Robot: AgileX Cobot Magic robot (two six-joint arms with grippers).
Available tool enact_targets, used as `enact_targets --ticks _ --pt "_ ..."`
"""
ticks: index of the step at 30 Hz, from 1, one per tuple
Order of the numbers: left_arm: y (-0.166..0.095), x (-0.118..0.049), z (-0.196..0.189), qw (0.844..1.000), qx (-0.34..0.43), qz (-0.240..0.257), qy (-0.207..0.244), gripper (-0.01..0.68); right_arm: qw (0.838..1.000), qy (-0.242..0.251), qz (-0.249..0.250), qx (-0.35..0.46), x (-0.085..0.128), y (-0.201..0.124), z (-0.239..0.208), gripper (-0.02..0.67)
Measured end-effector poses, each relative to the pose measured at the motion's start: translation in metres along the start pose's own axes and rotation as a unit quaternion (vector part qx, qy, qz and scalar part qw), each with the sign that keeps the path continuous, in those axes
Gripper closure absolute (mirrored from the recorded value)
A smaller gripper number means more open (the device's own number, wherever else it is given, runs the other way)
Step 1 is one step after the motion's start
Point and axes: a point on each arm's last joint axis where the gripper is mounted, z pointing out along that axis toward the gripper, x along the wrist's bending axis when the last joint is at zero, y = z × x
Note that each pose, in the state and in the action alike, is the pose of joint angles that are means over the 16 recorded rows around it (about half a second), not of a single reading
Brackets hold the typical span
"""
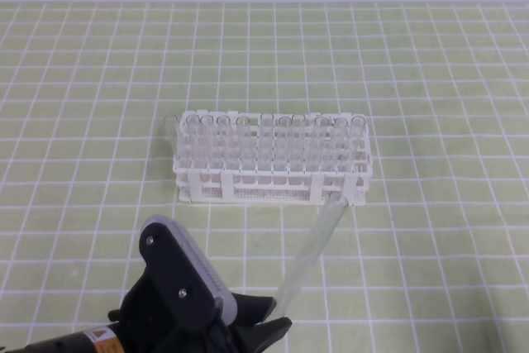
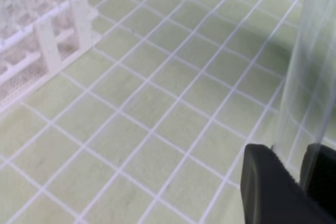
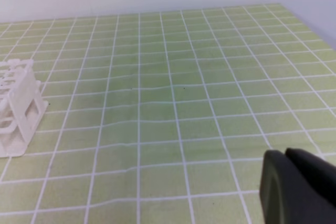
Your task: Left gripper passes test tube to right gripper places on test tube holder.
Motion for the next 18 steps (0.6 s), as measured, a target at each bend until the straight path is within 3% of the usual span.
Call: enact_targets --ticks 6,9,13,18 --pt "0.002 -0.001 0.0 1.0 -0.012 0.002 -0.007 0.568 1.0 0.001 0.005 -0.002 0.0 0.0 0.0 0.666" --pt "0.002 -0.001 0.0 1.0 -0.013 0.002 -0.008 0.568 0.999 0.01 0.036 -0.008 0.002 0.002 0.0 0.666" --pt "0.002 -0.001 0.0 1.0 -0.013 0.002 -0.008 0.568 0.989 0.037 0.142 -0.019 0.006 0.005 0.0 0.666" --pt "0.002 -0.001 0.0 1.0 -0.012 0.002 -0.007 0.566 0.947 0.072 0.31 -0.045 0.01 0.013 -0.002 0.666"
